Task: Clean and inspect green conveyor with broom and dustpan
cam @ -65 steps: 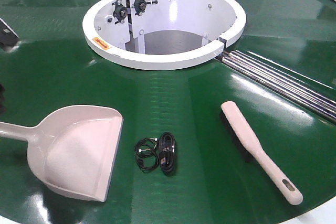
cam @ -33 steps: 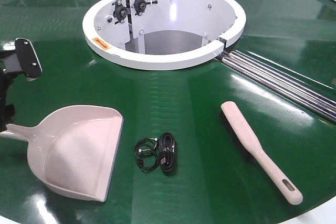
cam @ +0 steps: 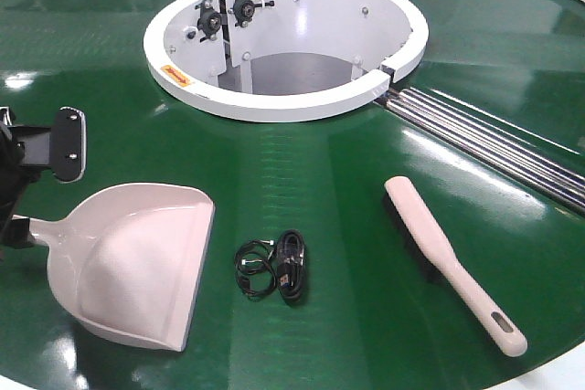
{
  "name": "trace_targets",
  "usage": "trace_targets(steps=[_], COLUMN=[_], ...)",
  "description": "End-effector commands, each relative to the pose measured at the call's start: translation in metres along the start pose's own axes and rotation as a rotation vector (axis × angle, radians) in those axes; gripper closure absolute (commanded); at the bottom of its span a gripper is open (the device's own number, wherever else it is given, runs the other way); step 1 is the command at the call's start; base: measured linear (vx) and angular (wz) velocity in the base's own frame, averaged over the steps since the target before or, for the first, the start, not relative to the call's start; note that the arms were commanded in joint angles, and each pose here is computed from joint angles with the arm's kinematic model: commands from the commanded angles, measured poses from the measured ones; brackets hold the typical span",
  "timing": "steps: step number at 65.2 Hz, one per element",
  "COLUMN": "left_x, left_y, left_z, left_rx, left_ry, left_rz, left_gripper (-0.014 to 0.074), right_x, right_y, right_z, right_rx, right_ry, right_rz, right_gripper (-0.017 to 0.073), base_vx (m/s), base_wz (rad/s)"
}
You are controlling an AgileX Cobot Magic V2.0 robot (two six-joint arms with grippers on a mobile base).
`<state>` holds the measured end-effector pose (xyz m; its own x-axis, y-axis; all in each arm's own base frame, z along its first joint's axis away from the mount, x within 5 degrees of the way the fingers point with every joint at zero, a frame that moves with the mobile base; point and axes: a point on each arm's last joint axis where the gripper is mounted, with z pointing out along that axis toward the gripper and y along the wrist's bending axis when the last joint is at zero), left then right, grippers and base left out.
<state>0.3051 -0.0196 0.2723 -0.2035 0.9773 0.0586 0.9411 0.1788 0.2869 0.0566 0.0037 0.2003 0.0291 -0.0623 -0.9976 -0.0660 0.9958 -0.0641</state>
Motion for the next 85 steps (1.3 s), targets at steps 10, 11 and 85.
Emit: trace_targets(steps=[10, 11, 85], left_x=[0.000, -0.001, 0.002], left_y=[0.007, 0.008, 0.017], left_z=[-0.003, -0.001, 0.052], left_rx=[-0.051, -0.044, 0.070], left_ry=[-0.010, -0.008, 0.165], left_rz=[0.082, 0.088, 0.228], left_gripper=[0.0018, 0.0018, 0.0601], right_x=[-0.006, -0.006, -0.006], right_y=[0.000, 0.000, 0.000], right_z=[-0.001, -0.001, -0.001], right_rx=[0.000, 0.000, 0.000], right_ry=[-0.075, -0.075, -0.075], right_rz=[-0.007, -0.007, -0.007], right_gripper=[0.0568, 0.0568, 0.0568], base_vx=[0.00, 0.00, 0.00], base_wz=[0.00, 0.00, 0.00])
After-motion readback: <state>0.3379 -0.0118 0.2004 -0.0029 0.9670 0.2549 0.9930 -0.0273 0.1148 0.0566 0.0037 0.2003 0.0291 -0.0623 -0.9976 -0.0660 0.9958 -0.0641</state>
